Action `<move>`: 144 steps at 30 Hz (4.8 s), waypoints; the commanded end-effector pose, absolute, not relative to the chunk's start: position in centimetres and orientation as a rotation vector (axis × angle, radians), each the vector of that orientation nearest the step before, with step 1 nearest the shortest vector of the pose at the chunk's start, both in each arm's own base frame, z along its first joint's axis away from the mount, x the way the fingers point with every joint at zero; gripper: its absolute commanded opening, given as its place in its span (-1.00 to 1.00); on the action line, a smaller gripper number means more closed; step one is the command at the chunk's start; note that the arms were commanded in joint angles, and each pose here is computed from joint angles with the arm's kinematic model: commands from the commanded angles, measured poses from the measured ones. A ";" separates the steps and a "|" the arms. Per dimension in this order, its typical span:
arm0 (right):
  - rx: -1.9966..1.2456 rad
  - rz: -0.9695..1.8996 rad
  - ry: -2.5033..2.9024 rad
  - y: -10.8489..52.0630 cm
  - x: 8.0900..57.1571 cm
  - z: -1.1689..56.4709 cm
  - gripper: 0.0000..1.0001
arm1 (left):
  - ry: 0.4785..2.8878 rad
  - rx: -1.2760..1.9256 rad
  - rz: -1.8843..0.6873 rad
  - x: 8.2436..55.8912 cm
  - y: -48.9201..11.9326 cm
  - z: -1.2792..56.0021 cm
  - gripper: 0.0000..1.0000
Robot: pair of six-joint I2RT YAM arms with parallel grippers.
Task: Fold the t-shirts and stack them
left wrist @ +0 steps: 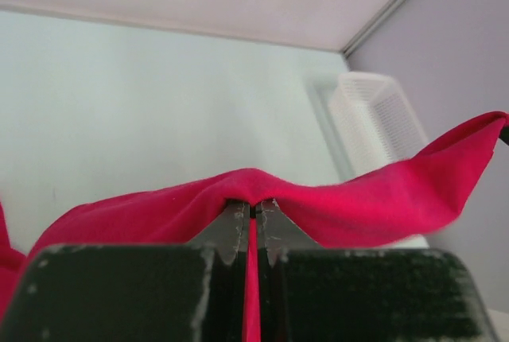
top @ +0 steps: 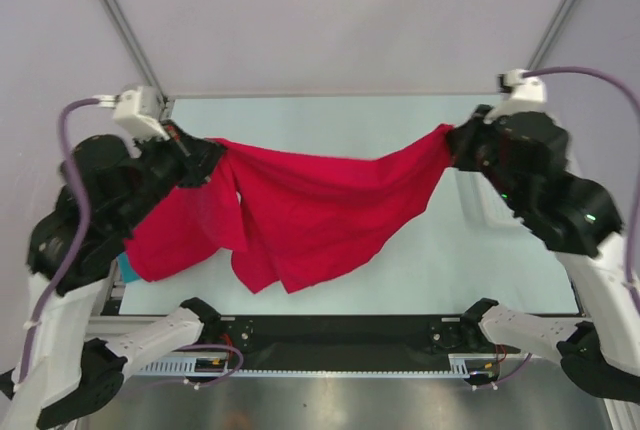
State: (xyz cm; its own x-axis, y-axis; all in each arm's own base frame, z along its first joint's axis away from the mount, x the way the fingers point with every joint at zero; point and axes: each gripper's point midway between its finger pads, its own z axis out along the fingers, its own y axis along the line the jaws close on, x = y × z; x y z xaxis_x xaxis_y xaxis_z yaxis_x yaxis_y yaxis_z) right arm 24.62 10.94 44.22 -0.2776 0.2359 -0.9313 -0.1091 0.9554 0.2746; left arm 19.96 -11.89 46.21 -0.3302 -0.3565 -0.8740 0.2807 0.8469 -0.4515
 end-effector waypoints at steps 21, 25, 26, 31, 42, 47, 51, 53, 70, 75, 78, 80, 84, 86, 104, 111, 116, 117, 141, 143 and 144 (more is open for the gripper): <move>0.146 -0.007 2.262 13.3 46.4 20.9 -1.00 | 2.306 -0.244 -0.355 39.6 -9.9 22.8 -0.99; 0.258 -0.050 2.244 10.9 47.5 21.5 -0.83 | 2.300 -0.264 -0.348 40.3 -8.7 23.3 -0.83; 0.243 -0.029 2.265 11.3 47.3 21.0 -0.63 | 2.312 -0.256 -0.359 40.2 -8.9 23.0 -0.72; 0.175 0.049 2.330 13.4 45.4 19.0 -0.45 | 2.362 -0.249 -0.387 38.6 -9.2 20.6 0.08; -0.098 0.273 2.417 24.1 34.8 15.6 -0.33 | 2.377 -0.274 -0.407 33.5 -8.7 17.5 0.25; -0.271 0.458 2.467 32.4 29.2 13.4 -0.29 | 2.439 -0.319 -0.398 31.9 -8.5 14.4 0.25; -0.383 0.607 2.513 37.8 25.7 11.5 -0.26 | 2.463 -0.342 -0.378 31.7 -8.2 13.4 0.25; -0.431 0.649 2.543 40.0 24.2 10.0 -0.26 | 2.476 -0.349 -0.367 31.8 -8.2 12.9 0.25; -0.631 0.707 2.598 47.4 17.6 6.5 -0.27 | 2.447 -0.467 -0.330 30.8 -7.2 11.3 0.26; -0.663 0.711 2.611 48.2 16.0 5.8 -0.26 | 2.400 -0.491 -0.312 30.4 -6.6 12.9 0.26; -0.663 0.686 2.646 47.8 15.6 4.3 -0.26 | 2.358 -0.517 -0.317 30.2 -5.9 14.3 0.26; -0.667 0.674 2.658 47.6 15.4 3.4 -0.26 | 2.329 -0.561 -0.278 30.0 -4.6 14.8 0.27; -0.674 0.641 2.674 47.5 15.5 2.0 -0.24 | 2.257 -0.588 -0.290 29.7 -3.7 16.8 0.27; -0.686 0.615 2.689 47.3 15.4 0.9 -0.23 | 2.256 -0.591 -0.286 29.4 -3.3 17.0 0.28; -0.423 0.370 2.619 35.8 20.1 5.8 -1.00 | 2.246 -0.602 -0.329 28.6 -2.1 17.2 0.29; -0.317 0.338 2.423 32.0 21.9 14.9 -1.00 | 2.263 -0.598 -0.388 28.7 -3.0 16.2 0.29; -0.423 0.362 2.476 34.0 21.0 13.9 -0.49 | 2.264 -0.594 -0.399 28.6 -3.2 16.0 0.29; -0.483 0.348 2.499 35.1 20.1 12.6 -0.40 | 2.260 -0.588 -0.396 28.6 -3.1 16.2 0.29; -0.765 0.587 2.602 48.8 14.3 4.5 -0.03 | 2.187 -0.623 -0.388 28.1 -1.5 17.8 0.33; -0.785 0.594 2.611 49.2 13.9 3.9 -0.03 | 2.186 -0.624 -0.387 28.1 -1.4 17.9 0.33; -0.791 0.580 2.625 49.0 13.8 3.1 -0.02 | 2.186 -0.624 -0.385 28.1 -1.4 17.8 0.33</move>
State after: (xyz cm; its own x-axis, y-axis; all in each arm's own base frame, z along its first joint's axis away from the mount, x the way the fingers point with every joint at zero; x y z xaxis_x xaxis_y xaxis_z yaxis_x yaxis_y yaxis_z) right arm 14.43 47.55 3.87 -0.7866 -0.4369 -0.4363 -0.5739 0.7780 0.2556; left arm 27.77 -1.52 17.18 -0.5608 -0.5651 -0.6051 -0.3327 0.8231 -0.4603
